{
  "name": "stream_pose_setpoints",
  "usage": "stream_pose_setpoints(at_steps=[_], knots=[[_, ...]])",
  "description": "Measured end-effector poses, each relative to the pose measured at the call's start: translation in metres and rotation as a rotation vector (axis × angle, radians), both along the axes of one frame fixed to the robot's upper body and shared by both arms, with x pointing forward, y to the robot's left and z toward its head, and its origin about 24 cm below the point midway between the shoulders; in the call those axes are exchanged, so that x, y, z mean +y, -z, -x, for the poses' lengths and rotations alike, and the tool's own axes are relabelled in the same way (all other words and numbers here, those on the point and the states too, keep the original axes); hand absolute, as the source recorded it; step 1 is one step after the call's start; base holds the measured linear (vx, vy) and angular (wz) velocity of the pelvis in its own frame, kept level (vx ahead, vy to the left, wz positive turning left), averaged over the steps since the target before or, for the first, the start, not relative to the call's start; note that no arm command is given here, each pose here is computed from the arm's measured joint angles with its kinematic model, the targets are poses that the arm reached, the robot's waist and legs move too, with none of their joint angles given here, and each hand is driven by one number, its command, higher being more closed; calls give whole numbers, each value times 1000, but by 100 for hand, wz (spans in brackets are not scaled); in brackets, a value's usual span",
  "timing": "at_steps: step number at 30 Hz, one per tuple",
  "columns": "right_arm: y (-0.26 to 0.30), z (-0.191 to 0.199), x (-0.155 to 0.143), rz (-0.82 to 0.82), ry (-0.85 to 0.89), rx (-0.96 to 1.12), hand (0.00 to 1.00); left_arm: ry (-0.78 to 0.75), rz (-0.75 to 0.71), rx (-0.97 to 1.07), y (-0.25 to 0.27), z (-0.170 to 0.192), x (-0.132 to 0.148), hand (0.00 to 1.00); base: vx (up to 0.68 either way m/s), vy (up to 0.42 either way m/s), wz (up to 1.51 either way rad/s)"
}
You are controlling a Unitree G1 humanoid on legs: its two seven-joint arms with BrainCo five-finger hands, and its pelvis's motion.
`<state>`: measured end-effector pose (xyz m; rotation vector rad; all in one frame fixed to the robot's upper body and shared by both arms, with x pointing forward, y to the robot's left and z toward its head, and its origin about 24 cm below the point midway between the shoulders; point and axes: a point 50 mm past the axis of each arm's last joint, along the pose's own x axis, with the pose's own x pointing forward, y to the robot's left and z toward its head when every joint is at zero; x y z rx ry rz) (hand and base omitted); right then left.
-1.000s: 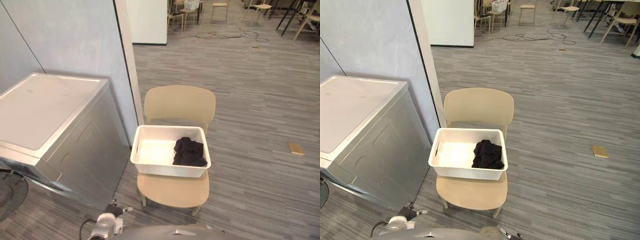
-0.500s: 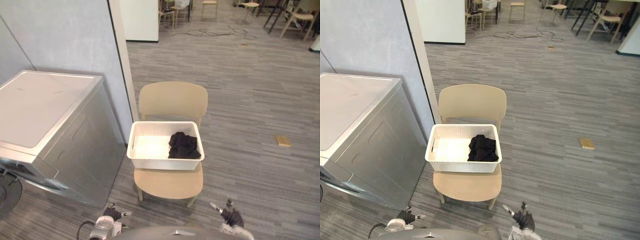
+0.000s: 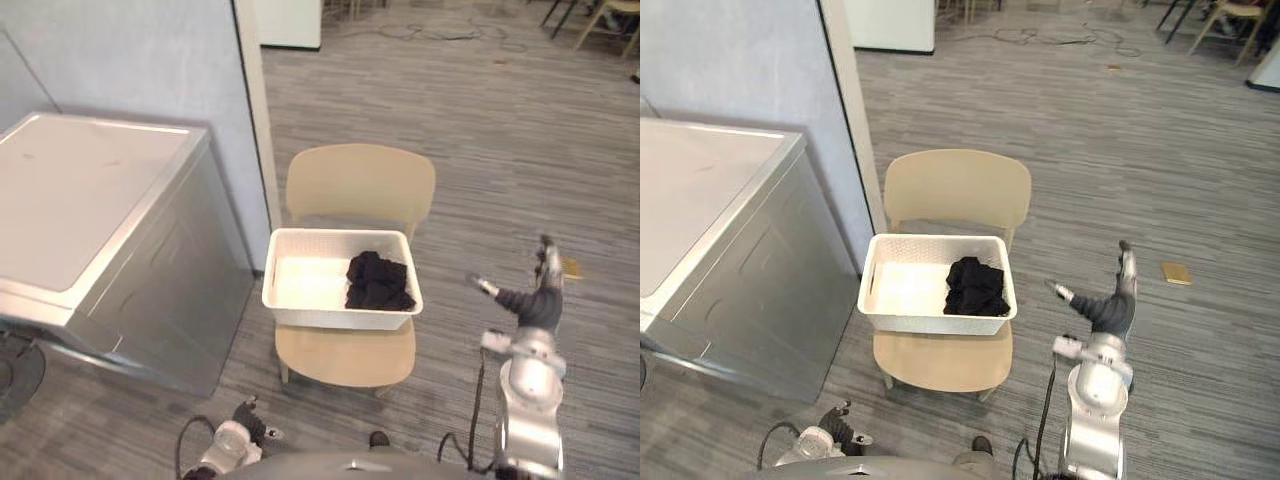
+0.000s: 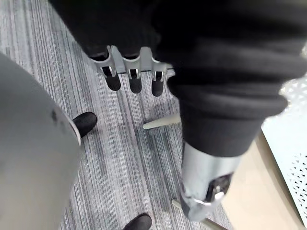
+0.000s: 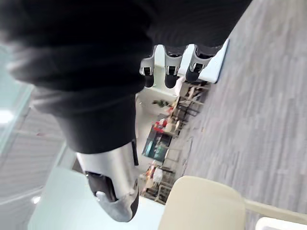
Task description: Pick up the laundry basket with both hands and put the clothes into the washing machine.
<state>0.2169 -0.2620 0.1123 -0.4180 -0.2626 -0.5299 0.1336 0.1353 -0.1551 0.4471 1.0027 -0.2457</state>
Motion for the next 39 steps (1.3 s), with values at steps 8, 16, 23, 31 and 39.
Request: stream_pose_setpoints(at_steps=[8, 16, 23, 31, 39], knots=[[-51, -112, 27, 327, -329, 95, 0, 15, 10, -121, -19, -46, 0, 0, -138, 25, 19], [-61, -154, 26, 304, -370, 221, 0, -129, 40, -193, -32, -71, 19, 0, -87, 13, 14], [-61, -169, 14, 282, -343, 323, 0, -177, 51, -248, -41, -86, 22, 0, -47, -40, -1], [-60, -178, -5, 237, -260, 418, 0, -210, 52, -293, -48, -98, 26, 0, -15, -59, -2], [-46, -178, -14, 261, -246, 534, 0, -215, 55, -341, -58, -112, 28, 0, 10, -56, -1]])
